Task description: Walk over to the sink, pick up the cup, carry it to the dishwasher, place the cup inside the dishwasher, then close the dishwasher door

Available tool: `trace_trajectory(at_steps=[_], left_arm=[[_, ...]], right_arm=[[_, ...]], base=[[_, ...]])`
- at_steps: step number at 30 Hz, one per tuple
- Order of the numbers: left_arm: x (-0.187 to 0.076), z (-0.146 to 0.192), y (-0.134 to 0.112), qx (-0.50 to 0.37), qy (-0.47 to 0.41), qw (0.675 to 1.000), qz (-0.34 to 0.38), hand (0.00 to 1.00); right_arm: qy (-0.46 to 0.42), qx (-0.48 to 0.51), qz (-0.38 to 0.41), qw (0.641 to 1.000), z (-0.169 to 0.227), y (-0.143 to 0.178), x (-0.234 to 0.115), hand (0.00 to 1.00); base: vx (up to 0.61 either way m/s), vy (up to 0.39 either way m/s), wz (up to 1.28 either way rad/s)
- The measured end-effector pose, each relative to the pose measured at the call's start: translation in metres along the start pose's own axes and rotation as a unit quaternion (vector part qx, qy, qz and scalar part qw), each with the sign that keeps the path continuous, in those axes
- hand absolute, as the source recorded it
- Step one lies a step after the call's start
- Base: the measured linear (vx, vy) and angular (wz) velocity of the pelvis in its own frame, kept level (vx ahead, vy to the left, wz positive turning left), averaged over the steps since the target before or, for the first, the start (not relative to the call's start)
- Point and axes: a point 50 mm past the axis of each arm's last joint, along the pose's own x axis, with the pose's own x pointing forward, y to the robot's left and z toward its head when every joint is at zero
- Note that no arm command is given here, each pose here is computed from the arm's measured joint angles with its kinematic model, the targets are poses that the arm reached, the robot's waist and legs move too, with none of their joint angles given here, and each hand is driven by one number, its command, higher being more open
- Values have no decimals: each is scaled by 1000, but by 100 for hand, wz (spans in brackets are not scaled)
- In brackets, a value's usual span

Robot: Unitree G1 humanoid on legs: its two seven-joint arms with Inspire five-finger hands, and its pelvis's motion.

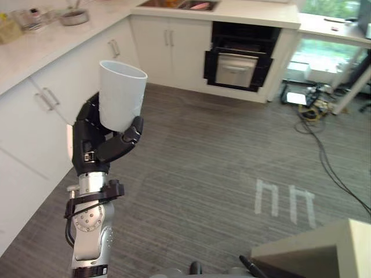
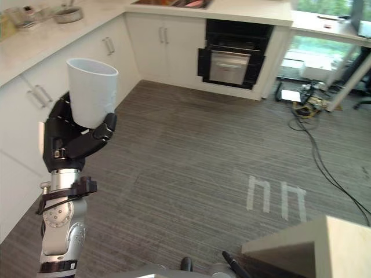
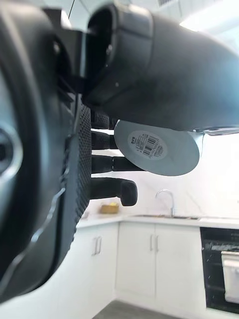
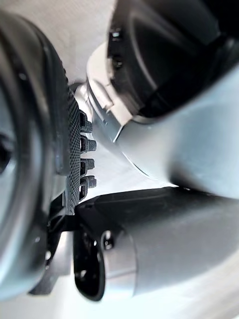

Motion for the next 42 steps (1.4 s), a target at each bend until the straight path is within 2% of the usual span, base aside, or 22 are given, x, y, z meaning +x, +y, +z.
trace_trajectory(at_steps=[6,9,12,15,25,26,31,34,36,38,42], left_arm=[[2,-1,-2,-1,11,1000,-18,0],[1,-3,-1,5,17,999,-32,0],[1,-3,-5,5,17,998,-59,0],[3,-3,-3,8,17,998,-57,0],[2,-10,1,29,33,997,-56,0],[0,-18,0,28,49,997,-46,0],[-1,-19,0,27,51,997,-46,0],[-5,-25,-9,-8,64,997,-44,0],[-10,-31,-24,-52,82,994,-51,0],[-22,-50,-43,-106,138,983,-63,0],[-44,-81,-52,-175,237,954,-59,0]], right_arm=[[17,-13,26,999,-6,11,3,100],[24,-43,34,998,2,16,6,100],[11,-32,48,998,21,22,11,100],[8,-21,72,997,19,31,11,100],[11,-20,70,997,15,27,9,100],[36,-40,53,997,-1,11,2,100],[36,-40,53,997,-1,11,2,100],[36,-29,50,998,-3,9,2,100],[33,-9,48,998,-4,9,2,100],[19,12,37,999,0,4,1,100],[-16,68,48,996,0,11,3,100]], base=[[309,-101,51],[303,-96,-22],[201,-45,-17],[126,32,-15],[10,-62,-16],[-30,-45,-3],[0,0,1],[-5,6,16],[-24,31,34],[-56,38,30],[18,75,31]])
